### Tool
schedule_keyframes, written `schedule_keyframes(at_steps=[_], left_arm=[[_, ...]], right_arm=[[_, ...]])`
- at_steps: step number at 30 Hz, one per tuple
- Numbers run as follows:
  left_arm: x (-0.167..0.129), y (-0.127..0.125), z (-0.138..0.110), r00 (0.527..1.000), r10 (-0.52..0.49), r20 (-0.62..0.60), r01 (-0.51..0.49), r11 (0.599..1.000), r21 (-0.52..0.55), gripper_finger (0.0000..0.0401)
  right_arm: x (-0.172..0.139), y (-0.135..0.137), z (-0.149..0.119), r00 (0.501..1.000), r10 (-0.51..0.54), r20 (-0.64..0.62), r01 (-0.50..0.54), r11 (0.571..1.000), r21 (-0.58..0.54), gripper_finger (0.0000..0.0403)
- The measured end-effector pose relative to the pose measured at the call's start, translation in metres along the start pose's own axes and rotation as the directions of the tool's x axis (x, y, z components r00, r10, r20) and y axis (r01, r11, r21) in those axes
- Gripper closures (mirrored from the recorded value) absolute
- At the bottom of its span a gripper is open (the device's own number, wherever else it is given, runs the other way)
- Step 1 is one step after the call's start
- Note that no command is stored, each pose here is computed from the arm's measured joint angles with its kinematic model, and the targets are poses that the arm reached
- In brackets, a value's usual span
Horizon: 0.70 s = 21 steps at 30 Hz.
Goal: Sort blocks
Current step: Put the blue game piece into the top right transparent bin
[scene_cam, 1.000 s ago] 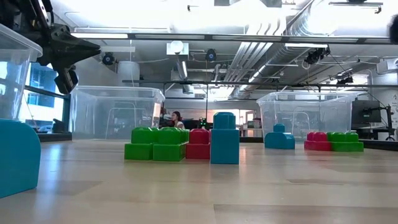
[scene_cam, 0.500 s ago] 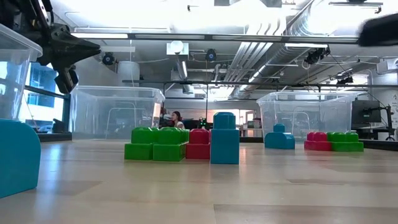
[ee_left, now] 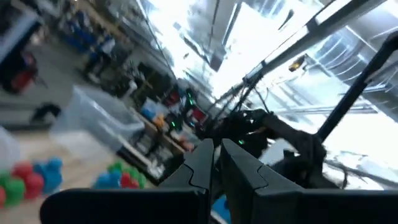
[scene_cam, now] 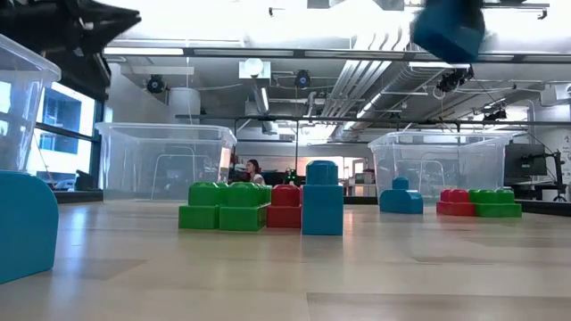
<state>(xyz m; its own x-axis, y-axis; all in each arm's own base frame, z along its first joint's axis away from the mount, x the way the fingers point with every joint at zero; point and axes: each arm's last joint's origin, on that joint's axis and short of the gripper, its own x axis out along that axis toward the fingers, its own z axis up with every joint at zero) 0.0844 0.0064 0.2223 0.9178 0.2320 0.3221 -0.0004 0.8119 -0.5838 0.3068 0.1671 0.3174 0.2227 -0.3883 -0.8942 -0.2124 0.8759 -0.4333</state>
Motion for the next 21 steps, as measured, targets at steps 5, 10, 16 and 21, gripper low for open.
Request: schedule_keyframes(at_steps=[5,10,16,21], left_arm=[[0.006,-0.015,0.02,1.0,0.012,-0.005,-0.011,0.989,0.148,0.0382],[0.03,-0.034,0.039,0.995,0.063,-0.079,-0.036,0.951,0.309,0.0376],[0.091,-0.064,0.055,0.977,0.084,-0.197,0.044,0.823,0.566,0.034],[0.149,-0.078,0.053,0.936,0.176,-0.305,0.061,0.772,0.633,0.0297]], right_arm=[[-0.029,-0.082,-0.031,0.979,-0.178,0.096,0.128,0.914,0.384,0.04],[-0.037,-0.151,-0.065,0.944,-0.327,0.05,0.209,0.706,0.677,0.0401],[-0.002,-0.218,-0.093,0.955,-0.264,-0.137,0.262,0.524,0.811,0.0401],[0.035,-0.262,-0.126,0.923,-0.22,-0.316,0.379,0.368,0.849,0.0402]])
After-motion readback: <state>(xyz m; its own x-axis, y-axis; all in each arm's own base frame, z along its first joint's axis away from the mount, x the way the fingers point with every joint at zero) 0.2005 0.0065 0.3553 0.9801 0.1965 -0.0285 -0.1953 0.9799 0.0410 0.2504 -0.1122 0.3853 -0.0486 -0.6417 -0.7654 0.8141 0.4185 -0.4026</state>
